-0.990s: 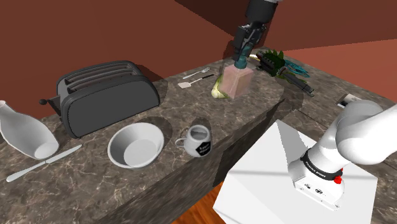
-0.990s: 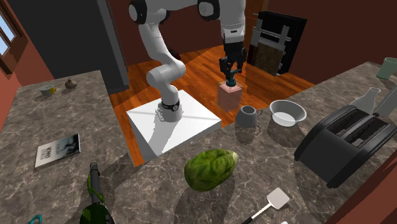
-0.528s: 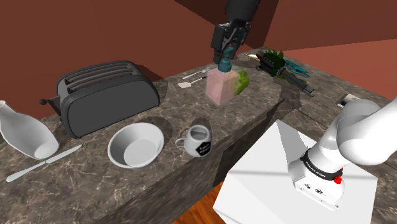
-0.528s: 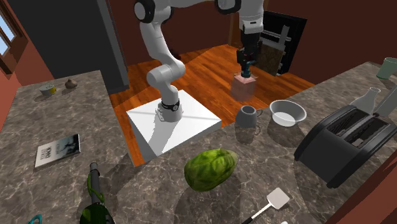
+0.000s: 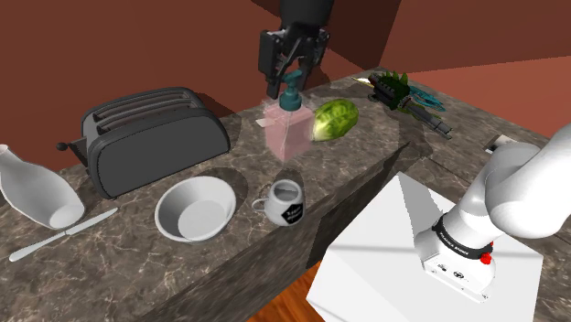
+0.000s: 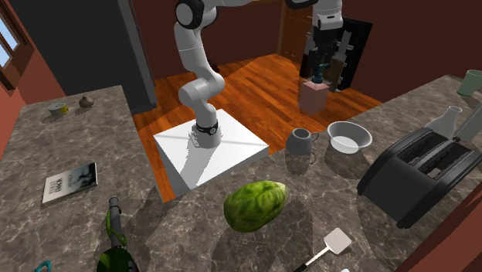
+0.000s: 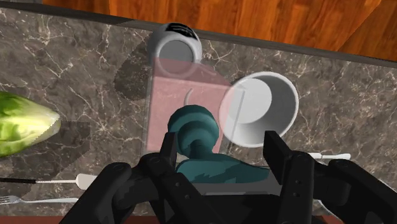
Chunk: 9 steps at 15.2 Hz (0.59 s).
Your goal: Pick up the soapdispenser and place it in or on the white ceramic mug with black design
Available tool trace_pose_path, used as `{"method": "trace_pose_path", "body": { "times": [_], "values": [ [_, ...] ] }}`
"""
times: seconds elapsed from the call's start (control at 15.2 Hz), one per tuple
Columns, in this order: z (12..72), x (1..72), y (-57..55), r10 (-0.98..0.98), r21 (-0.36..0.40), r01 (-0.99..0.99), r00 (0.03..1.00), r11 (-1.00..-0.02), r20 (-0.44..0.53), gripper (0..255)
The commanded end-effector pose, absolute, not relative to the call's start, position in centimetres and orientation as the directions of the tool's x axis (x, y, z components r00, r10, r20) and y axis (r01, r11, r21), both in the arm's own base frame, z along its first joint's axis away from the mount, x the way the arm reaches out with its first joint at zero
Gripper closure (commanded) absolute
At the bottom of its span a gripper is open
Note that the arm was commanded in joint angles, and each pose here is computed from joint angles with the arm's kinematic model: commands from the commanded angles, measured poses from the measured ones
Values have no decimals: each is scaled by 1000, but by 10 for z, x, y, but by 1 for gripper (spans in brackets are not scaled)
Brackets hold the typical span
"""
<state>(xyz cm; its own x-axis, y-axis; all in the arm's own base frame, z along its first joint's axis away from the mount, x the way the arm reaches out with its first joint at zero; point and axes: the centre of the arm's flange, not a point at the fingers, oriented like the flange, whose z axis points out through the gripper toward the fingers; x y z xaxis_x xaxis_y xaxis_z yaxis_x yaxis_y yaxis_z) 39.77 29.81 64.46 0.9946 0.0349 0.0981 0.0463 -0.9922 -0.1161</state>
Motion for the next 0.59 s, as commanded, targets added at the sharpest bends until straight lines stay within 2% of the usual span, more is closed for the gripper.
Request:
{"method": "trace_pose_path", "body": {
  "times": [0.0,0.53],
  "values": [
    [639,398,306,33,-117,45,995,-992,98,255],
    [597,398,306,33,-117,45,995,-992,98,255]
  ]
}}
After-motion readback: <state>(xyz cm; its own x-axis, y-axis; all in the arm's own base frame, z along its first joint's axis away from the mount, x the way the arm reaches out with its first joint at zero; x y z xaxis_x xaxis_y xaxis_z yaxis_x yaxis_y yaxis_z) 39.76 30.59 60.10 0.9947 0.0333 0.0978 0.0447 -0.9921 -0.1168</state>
